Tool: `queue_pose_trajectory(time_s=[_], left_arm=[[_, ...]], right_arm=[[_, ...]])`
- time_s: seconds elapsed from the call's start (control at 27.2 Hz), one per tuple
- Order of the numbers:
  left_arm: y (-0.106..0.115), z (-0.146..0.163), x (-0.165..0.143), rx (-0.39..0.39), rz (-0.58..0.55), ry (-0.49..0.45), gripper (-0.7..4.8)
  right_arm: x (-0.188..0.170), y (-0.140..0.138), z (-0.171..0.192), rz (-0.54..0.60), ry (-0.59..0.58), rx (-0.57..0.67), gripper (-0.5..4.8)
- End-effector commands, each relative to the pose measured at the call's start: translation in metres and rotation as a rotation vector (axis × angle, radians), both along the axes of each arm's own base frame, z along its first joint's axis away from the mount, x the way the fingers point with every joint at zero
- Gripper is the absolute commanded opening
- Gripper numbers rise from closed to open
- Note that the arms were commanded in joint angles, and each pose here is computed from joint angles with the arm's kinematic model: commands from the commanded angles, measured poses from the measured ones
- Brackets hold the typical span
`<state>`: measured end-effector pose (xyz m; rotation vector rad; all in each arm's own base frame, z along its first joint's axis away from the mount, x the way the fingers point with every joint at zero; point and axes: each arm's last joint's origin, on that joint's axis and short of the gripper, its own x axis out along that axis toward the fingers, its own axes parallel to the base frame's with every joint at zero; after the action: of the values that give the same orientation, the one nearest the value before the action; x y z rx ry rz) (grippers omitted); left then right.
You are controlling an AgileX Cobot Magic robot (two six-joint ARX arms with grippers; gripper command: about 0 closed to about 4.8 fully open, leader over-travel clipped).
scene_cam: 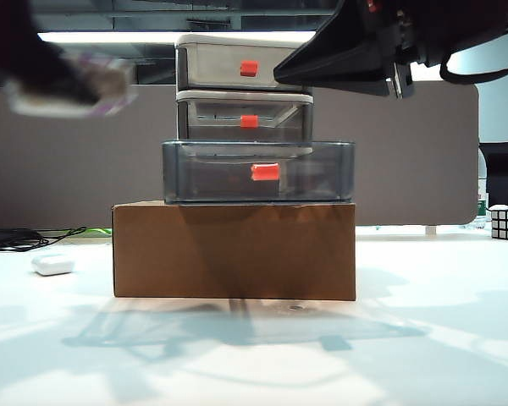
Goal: Open the third layer of the drawer on the table, pick up a pack of napkins on the table and put it in, and finally close the drawer.
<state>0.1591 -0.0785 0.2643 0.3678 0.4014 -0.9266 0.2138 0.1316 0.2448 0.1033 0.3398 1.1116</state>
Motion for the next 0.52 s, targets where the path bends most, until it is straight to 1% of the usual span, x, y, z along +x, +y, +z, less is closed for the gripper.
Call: queue_pose_trajectory(time_s=[0.04,0.15,0.26,0.33,0.4,0.52], left_arm=[[-0.022,0.008,0.003,-0.082,-0.025,-0.056,1.58],[-0.041,0.008,0.009,-0.130,-0.084,-0.083,1.64],[-0.062,0.001,0.017,-0.160,-0.126,-0.066,1.66],[-0.072,-0.003,0.024,-0.151,-0.144,-0.045,1.66],[-0.098,-0.005,0.034,-0.149,-0.197,-0.042,1.66],[-0.111,-0.004,0.045,-0.140,-0.187,-0.043,1.66]], right_arm=[[-0.001,0.000,0.005,-0.001,-0.005,0.020,-0.06],[-0.002,-0.001,0.008,-0.001,-0.012,0.028,-0.06],[-0.004,-0.002,0.011,-0.006,-0.028,0.036,-0.06],[-0.005,-0.003,0.014,-0.007,-0.042,0.043,-0.06],[-0.007,-0.004,0.018,-0.011,-0.058,0.051,-0.06],[-0.008,-0.005,0.019,-0.012,-0.064,0.055,-0.06]])
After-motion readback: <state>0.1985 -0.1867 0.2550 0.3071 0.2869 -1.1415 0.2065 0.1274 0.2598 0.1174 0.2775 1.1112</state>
